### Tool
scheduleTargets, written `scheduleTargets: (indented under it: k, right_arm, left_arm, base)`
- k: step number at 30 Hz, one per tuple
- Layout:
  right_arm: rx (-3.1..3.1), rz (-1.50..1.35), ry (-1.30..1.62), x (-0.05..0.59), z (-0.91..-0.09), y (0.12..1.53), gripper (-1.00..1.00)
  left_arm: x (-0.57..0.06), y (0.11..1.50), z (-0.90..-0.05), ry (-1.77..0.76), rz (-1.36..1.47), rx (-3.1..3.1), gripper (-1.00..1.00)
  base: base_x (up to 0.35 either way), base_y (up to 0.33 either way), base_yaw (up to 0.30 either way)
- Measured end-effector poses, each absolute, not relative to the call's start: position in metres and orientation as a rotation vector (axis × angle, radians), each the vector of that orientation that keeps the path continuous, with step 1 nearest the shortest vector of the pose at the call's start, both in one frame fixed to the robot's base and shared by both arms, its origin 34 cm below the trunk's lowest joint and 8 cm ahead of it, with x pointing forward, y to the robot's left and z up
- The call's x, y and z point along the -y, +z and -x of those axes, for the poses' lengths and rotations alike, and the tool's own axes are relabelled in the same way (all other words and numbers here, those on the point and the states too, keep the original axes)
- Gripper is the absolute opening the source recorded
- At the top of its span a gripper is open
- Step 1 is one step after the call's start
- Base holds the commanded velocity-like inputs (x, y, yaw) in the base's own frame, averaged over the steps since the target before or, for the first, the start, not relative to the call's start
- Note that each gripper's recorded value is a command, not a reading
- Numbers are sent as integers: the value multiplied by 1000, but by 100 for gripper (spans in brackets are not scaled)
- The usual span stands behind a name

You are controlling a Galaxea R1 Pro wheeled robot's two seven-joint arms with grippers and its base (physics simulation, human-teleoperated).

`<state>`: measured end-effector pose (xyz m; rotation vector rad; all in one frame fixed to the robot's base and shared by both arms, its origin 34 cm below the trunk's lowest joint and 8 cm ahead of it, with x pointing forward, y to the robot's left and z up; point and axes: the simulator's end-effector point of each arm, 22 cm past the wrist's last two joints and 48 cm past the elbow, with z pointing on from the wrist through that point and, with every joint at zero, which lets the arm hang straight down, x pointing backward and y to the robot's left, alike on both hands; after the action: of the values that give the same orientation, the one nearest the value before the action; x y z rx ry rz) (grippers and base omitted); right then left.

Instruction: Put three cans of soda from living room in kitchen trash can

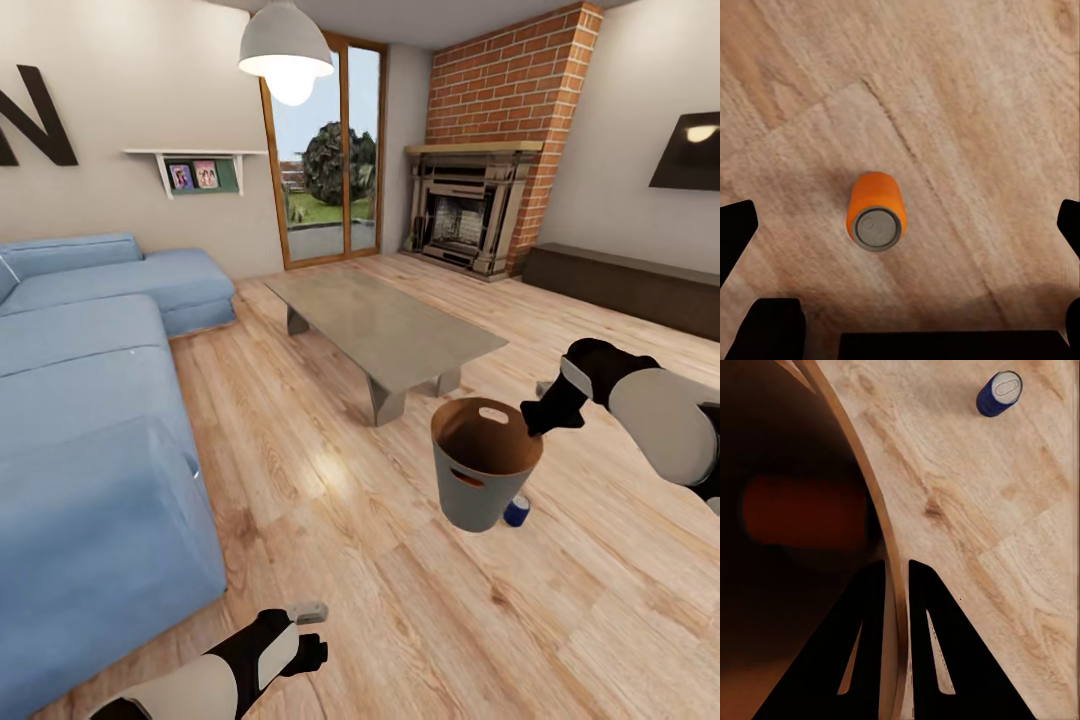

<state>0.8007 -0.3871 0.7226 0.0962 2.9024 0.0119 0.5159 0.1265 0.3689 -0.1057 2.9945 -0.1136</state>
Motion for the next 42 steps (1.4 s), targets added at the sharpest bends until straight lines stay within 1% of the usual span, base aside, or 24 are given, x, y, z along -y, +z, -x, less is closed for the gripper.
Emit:
scheduleTargets:
  k: [7,14,23,42]
  right_arm:
    - [-2908,-66,-79,401,-797,713,-100]
    - [-2903,-80,-31,393,-796,699,-100]
    - [-2908,-65,-69,398,-791,679,-100]
    - [-2907,-73,-51,396,-782,637,-100]
  left_arm:
    - [-127,354,-512,-110,103,-2996,100]
    - [-128,339,-514,-107,111,-2974,100]
    - [-129,320,-511,-106,118,-2963,100]
    - [-128,265,-470,-107,126,-3007,100]
  base:
    - [0,0,0]
    - [0,0,0]
    - [0,0,0]
    - [0,0,0]
